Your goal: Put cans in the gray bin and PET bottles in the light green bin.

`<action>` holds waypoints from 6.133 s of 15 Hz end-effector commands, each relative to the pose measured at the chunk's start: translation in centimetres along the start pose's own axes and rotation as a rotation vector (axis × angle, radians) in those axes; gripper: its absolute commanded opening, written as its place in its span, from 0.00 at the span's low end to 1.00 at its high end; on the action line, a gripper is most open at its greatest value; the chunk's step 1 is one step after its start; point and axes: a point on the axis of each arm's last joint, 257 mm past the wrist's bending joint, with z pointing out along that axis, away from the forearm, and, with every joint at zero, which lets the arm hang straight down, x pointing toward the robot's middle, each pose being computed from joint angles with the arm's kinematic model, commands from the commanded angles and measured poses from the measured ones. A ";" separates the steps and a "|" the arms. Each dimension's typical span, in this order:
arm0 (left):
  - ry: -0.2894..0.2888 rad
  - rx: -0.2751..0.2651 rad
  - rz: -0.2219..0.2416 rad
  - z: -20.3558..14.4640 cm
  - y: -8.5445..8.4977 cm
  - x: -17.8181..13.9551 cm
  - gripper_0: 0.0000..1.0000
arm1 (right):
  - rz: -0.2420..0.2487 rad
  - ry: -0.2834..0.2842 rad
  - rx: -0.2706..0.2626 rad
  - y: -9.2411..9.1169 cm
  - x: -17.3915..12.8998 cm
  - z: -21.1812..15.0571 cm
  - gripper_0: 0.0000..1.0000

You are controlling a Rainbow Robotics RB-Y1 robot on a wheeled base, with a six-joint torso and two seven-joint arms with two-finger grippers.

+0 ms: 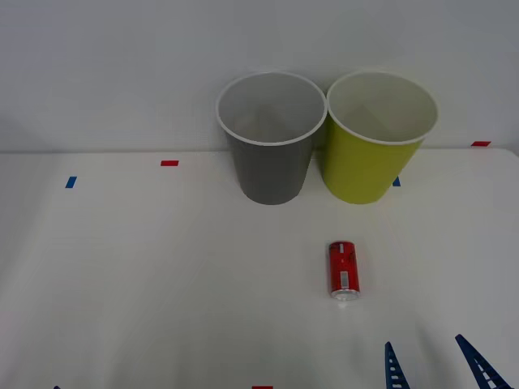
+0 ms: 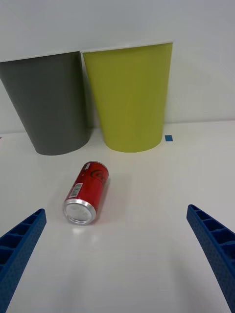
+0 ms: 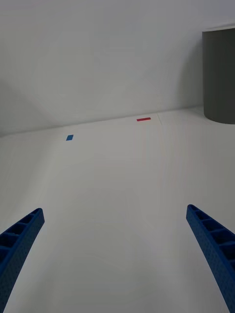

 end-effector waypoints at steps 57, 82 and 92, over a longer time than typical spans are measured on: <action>0.000 0.000 0.000 0.0 0.0 0.0 1.00 | 0.092 0.342 -0.178 1.3 -3.3 9.7 1.00; 0.000 0.000 0.000 0.0 0.0 0.0 1.00 | -0.046 0.877 -0.061 6.5 -0.9 12.4 1.00; 0.000 0.000 0.000 0.0 0.0 0.0 1.00 | 0.033 1.038 -0.017 8.6 0.8 16.1 1.00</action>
